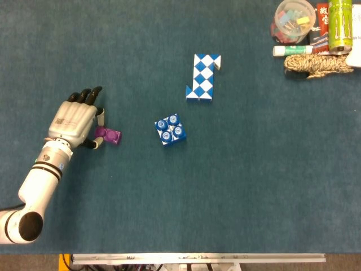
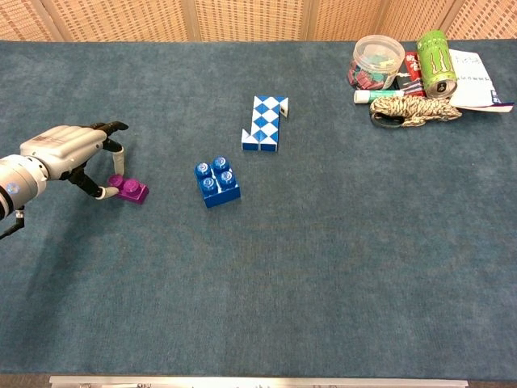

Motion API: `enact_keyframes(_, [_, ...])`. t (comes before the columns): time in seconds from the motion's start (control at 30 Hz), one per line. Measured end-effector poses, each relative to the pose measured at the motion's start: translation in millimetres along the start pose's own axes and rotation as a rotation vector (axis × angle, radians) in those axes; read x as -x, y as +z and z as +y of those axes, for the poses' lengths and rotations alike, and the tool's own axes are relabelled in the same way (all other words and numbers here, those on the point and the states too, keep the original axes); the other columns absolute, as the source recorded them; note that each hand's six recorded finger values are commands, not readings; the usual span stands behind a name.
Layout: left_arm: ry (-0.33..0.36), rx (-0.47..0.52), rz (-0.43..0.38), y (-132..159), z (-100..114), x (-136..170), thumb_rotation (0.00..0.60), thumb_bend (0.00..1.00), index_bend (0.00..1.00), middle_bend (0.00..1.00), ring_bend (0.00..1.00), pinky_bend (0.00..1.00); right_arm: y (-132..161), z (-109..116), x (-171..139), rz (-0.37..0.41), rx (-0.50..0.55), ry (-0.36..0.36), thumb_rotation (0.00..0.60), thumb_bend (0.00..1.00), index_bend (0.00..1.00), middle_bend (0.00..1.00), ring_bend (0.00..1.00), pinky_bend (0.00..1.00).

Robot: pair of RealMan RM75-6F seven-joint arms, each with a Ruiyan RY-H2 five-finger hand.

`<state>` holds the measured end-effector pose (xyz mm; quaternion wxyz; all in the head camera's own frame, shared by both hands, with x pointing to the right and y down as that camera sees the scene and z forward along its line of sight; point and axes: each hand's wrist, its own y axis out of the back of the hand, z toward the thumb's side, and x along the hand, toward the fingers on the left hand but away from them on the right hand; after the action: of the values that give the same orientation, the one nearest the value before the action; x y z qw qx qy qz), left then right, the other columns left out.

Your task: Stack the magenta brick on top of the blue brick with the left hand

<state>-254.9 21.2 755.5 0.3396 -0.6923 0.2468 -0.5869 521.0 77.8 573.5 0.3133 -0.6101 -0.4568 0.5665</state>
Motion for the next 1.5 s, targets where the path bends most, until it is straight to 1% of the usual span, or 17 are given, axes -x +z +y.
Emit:
enact_keyframes(0.43, [-0.002,0.024,-0.012,-1.0,-3.4,-1.0,0.600,0.27,0.47,0.00,0.00,0.10,-0.7,0.6,0.2,-0.002,0.002,-0.001,0.600,0.78,0.52,0.39,0.25,0.00])
enact_keyframes(0.73, [0.008,0.041,-0.027,-2.1,-5.2,-0.8,0.600,0.27,0.54,0.00,0.00,0.10,-1.0,0.7,0.3,-0.003,0.002,-0.001,0.600,0.78,0.52,0.39,0.25,0.00])
enact_keyframes(1.03, [0.018,0.066,-0.033,-3.4,-2.2,2.4,0.600,0.28,0.56,0.00,0.00,0.10,-1.1,1.4,-0.1,-0.003,0.003,-0.004,0.600,0.78,0.52,0.39,0.25,0.00])
enact_keyframes(1.23, [0.023,0.086,-0.036,-4.9,5.2,6.5,0.600,0.28,0.57,0.00,0.00,0.10,-1.1,1.3,-0.3,-0.003,0.003,-0.004,0.600,0.78,0.52,0.39,0.25,0.00])
enact_keyframes(1.5, [0.048,0.123,-0.073,-2.6,27.2,14.8,0.600,0.28,0.57,0.00,0.00,0.10,-0.4,0.1,0.2,-0.002,0.000,-0.001,0.600,0.78,0.52,0.39,0.25,0.00])
